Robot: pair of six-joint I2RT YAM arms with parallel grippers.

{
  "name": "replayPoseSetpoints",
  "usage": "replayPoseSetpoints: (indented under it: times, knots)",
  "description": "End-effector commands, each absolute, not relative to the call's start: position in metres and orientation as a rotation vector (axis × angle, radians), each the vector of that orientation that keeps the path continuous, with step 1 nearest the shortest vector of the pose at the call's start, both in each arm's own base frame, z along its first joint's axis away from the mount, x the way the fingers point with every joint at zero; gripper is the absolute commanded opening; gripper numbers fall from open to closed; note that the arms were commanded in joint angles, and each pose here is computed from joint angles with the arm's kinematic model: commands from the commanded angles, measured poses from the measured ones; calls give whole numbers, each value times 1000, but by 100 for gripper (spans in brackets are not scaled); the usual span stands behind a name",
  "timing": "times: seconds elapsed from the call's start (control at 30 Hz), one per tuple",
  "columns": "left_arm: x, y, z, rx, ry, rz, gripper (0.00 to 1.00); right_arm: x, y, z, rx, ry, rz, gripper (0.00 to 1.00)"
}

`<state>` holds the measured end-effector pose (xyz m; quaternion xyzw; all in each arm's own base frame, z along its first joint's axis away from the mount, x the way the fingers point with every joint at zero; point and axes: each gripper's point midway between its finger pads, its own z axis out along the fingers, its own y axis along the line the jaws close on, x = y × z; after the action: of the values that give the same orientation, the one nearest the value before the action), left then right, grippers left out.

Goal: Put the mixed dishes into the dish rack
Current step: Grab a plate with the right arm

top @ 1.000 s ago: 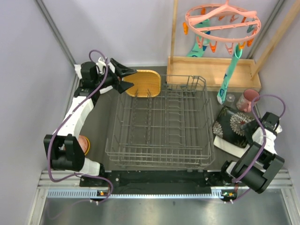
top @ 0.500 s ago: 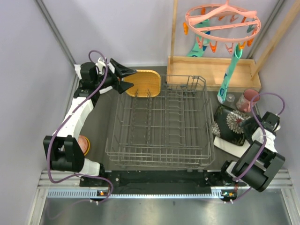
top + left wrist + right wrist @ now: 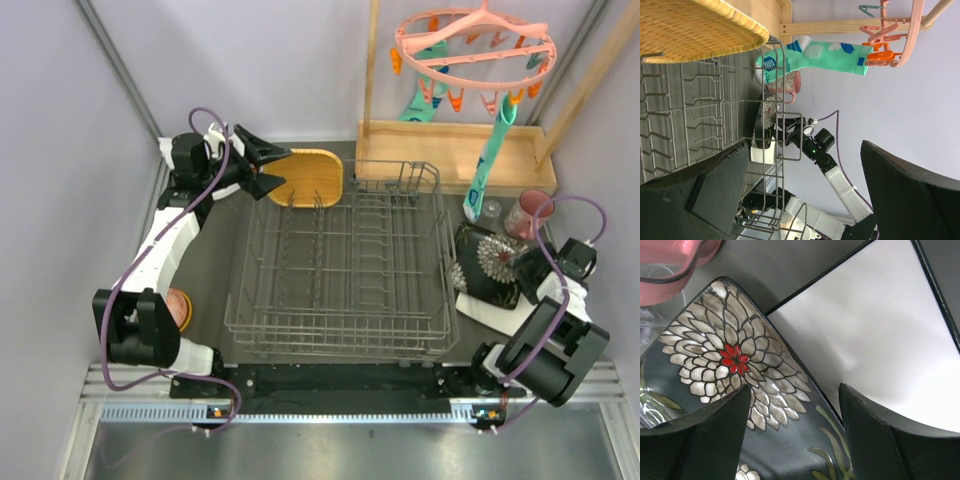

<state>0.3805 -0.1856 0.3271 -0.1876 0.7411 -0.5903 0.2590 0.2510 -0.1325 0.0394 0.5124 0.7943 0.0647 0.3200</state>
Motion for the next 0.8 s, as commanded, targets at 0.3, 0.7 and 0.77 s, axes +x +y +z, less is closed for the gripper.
replayPoseSetpoints:
  times: [0.3, 0.7, 0.77]
  knots:
    - [378, -188, 348, -435, 1938, -1611, 97, 233, -100, 9, 1404, 2194, 312, 71]
    - [378, -188, 346, -441, 1941, -1615, 97, 241, -96, 23, 1342, 2147, 366, 70]
    - [378, -188, 345, -440, 1943, -1614, 97, 243, -93, 26, 1324, 2140, 387, 70]
